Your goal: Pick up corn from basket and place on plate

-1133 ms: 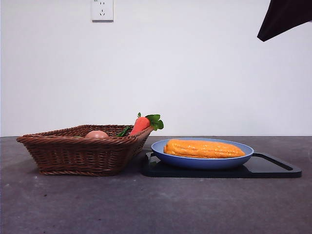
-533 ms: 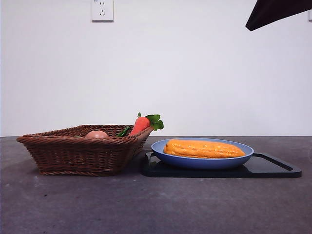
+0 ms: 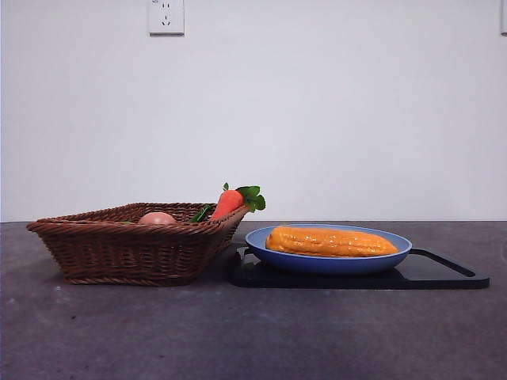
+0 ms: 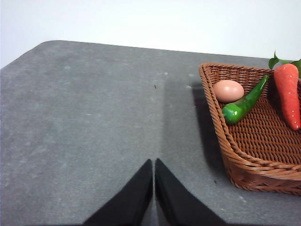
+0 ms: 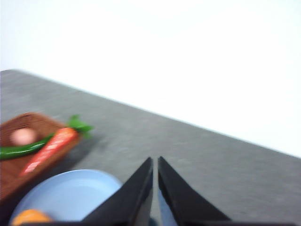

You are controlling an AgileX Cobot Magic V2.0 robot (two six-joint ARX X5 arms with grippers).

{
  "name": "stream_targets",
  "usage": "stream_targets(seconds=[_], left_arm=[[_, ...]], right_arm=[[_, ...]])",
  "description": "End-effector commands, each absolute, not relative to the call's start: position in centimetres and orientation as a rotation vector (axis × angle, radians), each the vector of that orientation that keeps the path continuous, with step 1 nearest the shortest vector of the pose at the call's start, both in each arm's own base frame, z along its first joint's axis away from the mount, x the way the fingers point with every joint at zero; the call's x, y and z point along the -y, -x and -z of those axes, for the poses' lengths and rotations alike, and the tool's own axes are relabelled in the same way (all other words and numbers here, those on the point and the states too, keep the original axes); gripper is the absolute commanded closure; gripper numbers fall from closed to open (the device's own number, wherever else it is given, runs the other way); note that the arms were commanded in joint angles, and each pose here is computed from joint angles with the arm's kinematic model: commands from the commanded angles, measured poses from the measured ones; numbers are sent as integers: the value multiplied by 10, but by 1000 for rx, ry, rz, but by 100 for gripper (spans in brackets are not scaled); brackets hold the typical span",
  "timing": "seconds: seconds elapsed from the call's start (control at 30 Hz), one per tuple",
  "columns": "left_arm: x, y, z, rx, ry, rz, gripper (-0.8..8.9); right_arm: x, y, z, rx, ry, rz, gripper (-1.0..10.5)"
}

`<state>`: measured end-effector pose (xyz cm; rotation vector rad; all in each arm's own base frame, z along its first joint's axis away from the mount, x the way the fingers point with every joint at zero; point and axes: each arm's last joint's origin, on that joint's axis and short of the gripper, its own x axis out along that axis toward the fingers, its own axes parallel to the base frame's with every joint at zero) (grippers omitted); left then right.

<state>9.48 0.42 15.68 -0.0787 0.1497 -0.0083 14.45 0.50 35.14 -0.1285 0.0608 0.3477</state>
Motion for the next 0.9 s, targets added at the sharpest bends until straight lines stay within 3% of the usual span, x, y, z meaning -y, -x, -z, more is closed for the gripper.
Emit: stream_targets(seconds=[0.03,0.27,0.5,0.9], left_arm=[[-4,-96,-147,-180,84,7,806],[-4,-96,-147,-180,85,7,806],[-4,-96,-147,-180,85,7,806],[-4,-96,-147,-180,85,7,806]], right_arm=[[-1,-133,-333,21,138,-307,943],[5,-113,-269,82,149,-109,943],[4,-102,-220,70,147,-100,943],[6,-97,-176,58,82,-9,943]])
